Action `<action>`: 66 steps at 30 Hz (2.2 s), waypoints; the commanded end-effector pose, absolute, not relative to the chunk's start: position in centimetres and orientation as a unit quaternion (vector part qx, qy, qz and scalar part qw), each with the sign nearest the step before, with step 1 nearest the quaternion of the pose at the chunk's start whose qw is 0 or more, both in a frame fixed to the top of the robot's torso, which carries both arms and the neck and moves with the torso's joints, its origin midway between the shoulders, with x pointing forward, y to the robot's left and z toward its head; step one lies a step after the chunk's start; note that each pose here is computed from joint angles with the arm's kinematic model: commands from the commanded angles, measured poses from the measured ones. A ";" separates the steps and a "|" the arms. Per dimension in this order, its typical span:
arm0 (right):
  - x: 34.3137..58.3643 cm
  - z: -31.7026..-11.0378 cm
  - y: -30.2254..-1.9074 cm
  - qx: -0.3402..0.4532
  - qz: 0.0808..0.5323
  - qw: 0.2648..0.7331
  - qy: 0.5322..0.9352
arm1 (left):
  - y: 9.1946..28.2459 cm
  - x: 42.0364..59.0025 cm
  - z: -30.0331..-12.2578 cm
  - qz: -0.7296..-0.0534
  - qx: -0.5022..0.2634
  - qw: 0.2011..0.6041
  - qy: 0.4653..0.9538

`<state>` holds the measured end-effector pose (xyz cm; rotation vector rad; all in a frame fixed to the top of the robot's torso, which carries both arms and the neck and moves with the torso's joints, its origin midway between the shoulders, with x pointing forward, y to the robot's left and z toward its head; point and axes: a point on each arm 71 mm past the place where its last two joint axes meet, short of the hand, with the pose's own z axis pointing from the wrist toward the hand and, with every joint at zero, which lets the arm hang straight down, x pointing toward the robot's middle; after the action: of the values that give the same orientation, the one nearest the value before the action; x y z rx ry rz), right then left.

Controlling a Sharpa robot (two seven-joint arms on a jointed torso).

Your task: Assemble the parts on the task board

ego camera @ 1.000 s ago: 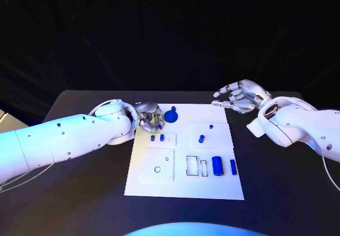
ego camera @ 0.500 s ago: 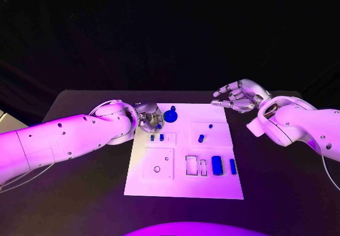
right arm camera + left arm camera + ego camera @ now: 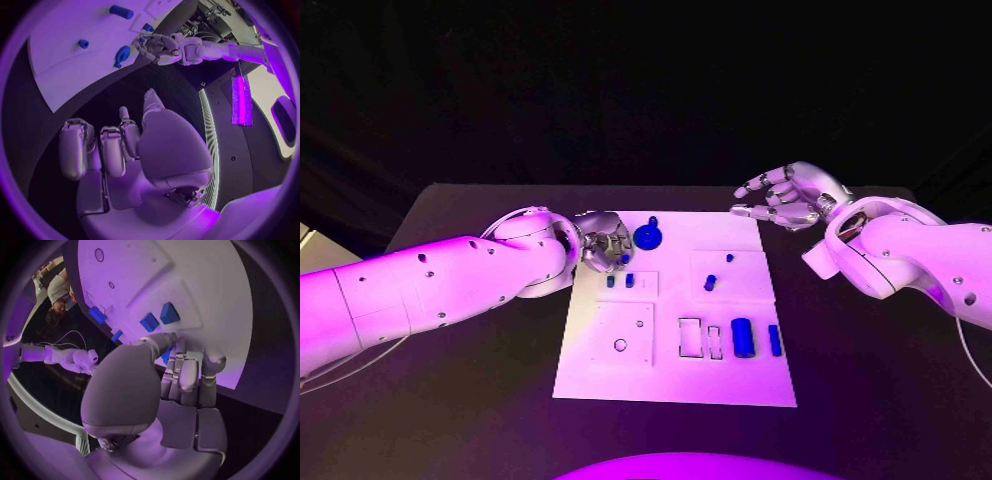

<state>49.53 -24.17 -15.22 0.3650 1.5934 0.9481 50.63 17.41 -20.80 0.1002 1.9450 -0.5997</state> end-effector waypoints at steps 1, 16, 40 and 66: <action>49.5 -15.2 -24.1 0.149 0.410 0.585 0.684 | 17.6 50.6 -20.9 -0.246 0.040 0.517 0.819; 49.5 -15.4 -24.3 0.132 0.395 0.588 0.694 | 19.3 51.1 -20.9 -0.233 0.025 0.523 0.820; 48.5 -18.6 -21.3 -0.187 0.180 0.637 0.726 | 26.2 49.9 -16.9 -0.588 -0.339 0.392 0.621; 47.9 -20.5 -18.7 -0.221 0.170 0.618 0.735 | 26.6 49.3 -16.7 -0.594 -0.356 0.385 0.611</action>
<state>47.96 -18.78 -20.07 -0.4804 1.6711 0.4138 49.40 26.85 -16.88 -0.9033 1.5630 -1.4807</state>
